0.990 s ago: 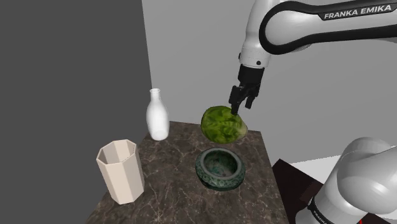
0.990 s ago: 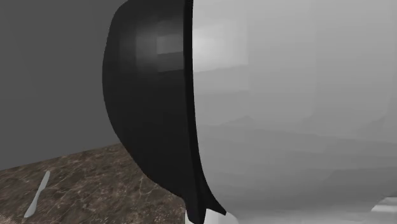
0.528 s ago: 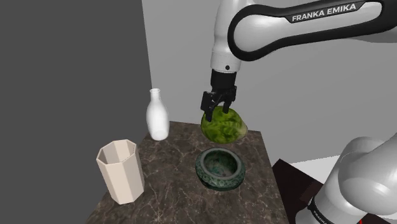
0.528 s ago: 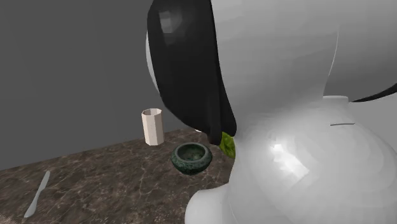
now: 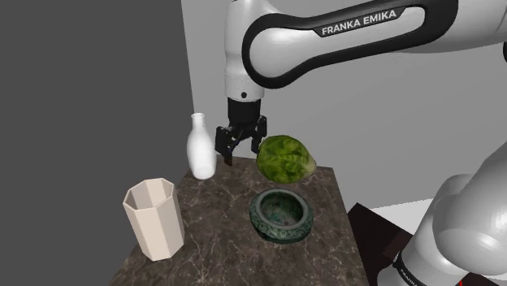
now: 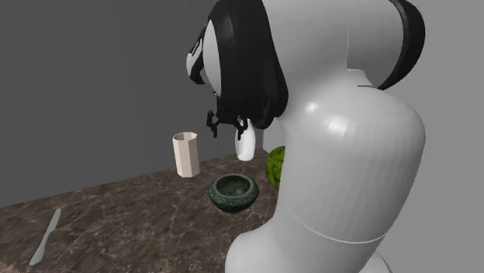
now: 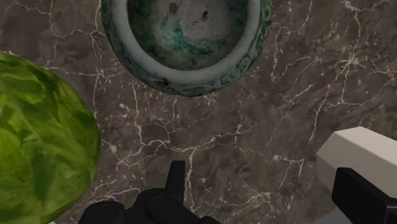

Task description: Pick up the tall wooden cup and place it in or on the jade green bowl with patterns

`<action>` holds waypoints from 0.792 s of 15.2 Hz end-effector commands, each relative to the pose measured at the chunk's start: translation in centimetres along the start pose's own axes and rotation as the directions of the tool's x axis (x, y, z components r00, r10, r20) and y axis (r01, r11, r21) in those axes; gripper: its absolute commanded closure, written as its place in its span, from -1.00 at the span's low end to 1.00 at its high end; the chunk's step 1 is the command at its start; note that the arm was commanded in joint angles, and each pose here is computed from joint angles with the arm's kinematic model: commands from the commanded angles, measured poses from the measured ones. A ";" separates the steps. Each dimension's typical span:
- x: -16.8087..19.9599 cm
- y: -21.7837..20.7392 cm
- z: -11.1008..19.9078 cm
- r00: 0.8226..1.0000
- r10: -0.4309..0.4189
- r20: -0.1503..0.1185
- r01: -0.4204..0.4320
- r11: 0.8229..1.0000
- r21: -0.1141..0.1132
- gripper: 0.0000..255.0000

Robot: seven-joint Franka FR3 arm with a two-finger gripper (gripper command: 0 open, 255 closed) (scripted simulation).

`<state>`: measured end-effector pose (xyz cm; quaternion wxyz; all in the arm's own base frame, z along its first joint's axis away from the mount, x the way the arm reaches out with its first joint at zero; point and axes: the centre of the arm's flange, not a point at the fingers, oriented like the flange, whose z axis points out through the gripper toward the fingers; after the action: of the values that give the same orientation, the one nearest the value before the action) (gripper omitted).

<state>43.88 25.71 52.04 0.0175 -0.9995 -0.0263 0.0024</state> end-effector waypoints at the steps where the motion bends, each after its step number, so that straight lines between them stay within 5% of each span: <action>1: 1.4 -2.6 0.9 1.000 -0.002 0.003 0.002 1.000 -0.003 -1.00; 12: 7.9 -15.8 3.9 1.000 -0.017 0.018 0.018 0.999 -0.031 -1.00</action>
<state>50.28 40.85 49.04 0.0035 -0.9993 -0.0357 0.0101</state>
